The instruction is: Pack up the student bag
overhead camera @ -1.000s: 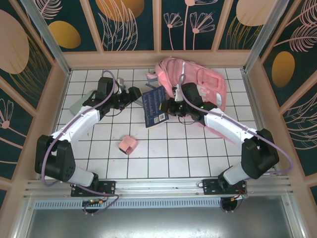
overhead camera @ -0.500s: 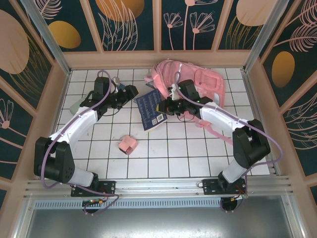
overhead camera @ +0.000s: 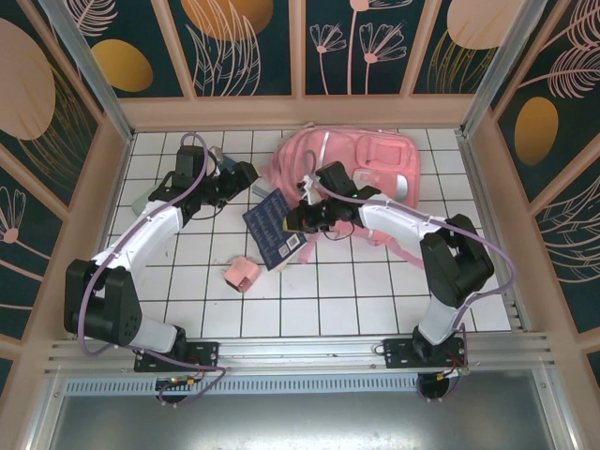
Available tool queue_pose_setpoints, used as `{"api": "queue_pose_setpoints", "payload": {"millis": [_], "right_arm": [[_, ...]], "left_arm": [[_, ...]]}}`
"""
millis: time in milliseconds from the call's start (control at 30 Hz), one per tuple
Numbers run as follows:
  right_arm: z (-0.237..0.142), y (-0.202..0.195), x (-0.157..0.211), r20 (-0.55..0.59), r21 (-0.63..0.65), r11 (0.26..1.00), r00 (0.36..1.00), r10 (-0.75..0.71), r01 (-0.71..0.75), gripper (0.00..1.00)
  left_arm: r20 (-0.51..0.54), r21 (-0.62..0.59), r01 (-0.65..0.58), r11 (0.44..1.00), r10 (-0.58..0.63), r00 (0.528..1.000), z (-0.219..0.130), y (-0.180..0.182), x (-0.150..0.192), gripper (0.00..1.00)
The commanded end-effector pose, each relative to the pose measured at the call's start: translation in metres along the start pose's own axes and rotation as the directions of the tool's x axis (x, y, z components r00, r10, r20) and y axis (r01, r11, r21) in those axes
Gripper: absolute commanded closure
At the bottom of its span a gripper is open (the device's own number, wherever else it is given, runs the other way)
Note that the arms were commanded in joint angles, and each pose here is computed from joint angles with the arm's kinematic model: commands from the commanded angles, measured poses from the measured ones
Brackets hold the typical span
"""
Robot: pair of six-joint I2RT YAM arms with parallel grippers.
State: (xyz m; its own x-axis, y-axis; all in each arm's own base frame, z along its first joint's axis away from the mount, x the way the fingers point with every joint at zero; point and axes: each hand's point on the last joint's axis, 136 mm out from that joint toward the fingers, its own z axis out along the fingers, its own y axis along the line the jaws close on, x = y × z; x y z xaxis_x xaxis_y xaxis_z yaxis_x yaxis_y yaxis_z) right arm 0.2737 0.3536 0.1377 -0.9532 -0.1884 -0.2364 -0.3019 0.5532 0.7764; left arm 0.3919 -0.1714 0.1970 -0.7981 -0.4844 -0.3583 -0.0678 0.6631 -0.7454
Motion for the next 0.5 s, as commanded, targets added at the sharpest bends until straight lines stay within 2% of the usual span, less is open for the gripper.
{"api": "queue_pose_setpoints", "payload": {"millis": [0,167,300,467], "right_arm": [[0.001,0.006,0.000,0.025,-0.041,0.997,0.998,-0.063,0.064,1.00],[-0.004,0.016,-0.008,0.069,-0.044,0.994,0.993,-0.095,0.098,1.00],[-0.027,0.027,-0.032,0.165,-0.030,0.991,0.978,-0.125,0.132,1.00],[-0.069,0.040,-0.064,0.304,-0.047,0.988,0.944,-0.129,0.150,1.00]], "left_arm": [[0.008,-0.003,-0.010,1.000,0.010,1.000,-0.003,0.000,-0.002,0.16],[0.007,-0.006,-0.010,1.000,0.010,1.000,-0.007,0.004,0.003,0.16],[0.013,0.016,-0.013,1.000,0.013,1.000,-0.012,-0.002,0.004,0.16],[0.011,0.144,-0.015,0.989,0.013,1.000,-0.018,-0.024,0.007,0.17]]}}
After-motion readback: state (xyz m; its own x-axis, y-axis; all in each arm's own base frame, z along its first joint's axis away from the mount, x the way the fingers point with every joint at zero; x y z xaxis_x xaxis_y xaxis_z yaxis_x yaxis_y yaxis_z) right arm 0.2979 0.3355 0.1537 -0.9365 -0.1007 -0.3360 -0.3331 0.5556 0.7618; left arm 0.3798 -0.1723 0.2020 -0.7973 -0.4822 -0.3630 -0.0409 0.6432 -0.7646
